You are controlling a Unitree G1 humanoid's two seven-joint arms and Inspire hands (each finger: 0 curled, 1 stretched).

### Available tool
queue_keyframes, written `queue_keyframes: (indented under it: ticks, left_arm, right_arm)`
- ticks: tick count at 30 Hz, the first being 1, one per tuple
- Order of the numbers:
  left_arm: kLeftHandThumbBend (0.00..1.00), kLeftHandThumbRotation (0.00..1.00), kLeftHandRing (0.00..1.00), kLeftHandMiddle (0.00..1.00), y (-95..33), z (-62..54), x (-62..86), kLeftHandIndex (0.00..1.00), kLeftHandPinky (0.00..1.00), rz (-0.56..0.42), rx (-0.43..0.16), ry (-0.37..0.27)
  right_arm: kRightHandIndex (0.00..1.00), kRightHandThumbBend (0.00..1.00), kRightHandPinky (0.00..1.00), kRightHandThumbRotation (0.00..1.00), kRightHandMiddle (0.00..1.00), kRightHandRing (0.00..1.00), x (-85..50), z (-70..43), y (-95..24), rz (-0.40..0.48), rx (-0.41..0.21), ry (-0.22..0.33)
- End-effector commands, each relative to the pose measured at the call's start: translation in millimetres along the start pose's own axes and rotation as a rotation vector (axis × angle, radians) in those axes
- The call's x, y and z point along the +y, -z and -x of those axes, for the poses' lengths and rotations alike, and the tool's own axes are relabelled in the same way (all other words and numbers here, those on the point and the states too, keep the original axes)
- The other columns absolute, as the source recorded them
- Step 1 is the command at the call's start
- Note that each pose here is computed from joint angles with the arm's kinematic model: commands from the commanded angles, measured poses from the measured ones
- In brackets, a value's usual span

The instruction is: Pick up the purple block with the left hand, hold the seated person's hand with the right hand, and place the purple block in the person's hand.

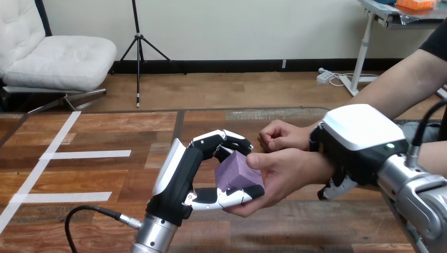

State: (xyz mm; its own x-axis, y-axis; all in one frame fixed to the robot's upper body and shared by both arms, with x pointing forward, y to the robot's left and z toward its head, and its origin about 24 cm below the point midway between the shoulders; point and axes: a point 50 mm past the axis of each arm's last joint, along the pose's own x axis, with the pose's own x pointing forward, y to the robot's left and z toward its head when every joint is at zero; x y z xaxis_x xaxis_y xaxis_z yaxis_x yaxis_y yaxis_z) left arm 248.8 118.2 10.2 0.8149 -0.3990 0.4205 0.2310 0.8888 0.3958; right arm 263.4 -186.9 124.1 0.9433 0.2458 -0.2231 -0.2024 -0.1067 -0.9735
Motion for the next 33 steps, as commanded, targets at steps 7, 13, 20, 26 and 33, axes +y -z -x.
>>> queue_keyframes:
  ticks: [7,13,20,26,33]
  left_arm:
    - [0.68,0.18,0.46,0.54,-12.5,-15.5,4.3,0.57,0.40,0.003,-0.095,-0.022]
    - [0.68,0.17,0.47,0.54,-12.4,-15.1,3.8,0.57,0.40,0.009,-0.093,-0.020]
    - [0.68,0.17,0.47,0.54,-12.2,-14.6,2.8,0.56,0.41,0.013,-0.085,-0.014]
    - [0.68,0.18,0.47,0.54,-11.6,-14.1,2.2,0.56,0.41,0.013,-0.080,-0.009]
    - [0.69,0.18,0.47,0.54,-11.3,-13.5,0.9,0.57,0.41,0.021,-0.079,-0.009]
  right_arm:
    - [0.51,0.82,0.32,0.00,0.44,0.36,-27.0,-9.0,-8.1,0.009,-0.033,0.102]
    - [0.50,0.81,0.31,0.00,0.43,0.35,-27.1,-10.1,-9.6,0.006,-0.036,0.096]
    - [0.50,0.81,0.28,0.00,0.43,0.34,-27.1,-10.9,-11.4,0.004,-0.044,0.095]
    - [0.50,0.80,0.26,0.00,0.41,0.32,-26.8,-11.2,-12.4,0.000,-0.048,0.091]
    - [0.50,0.80,0.25,0.00,0.40,0.31,-25.6,-10.8,-12.7,0.019,-0.060,0.101]
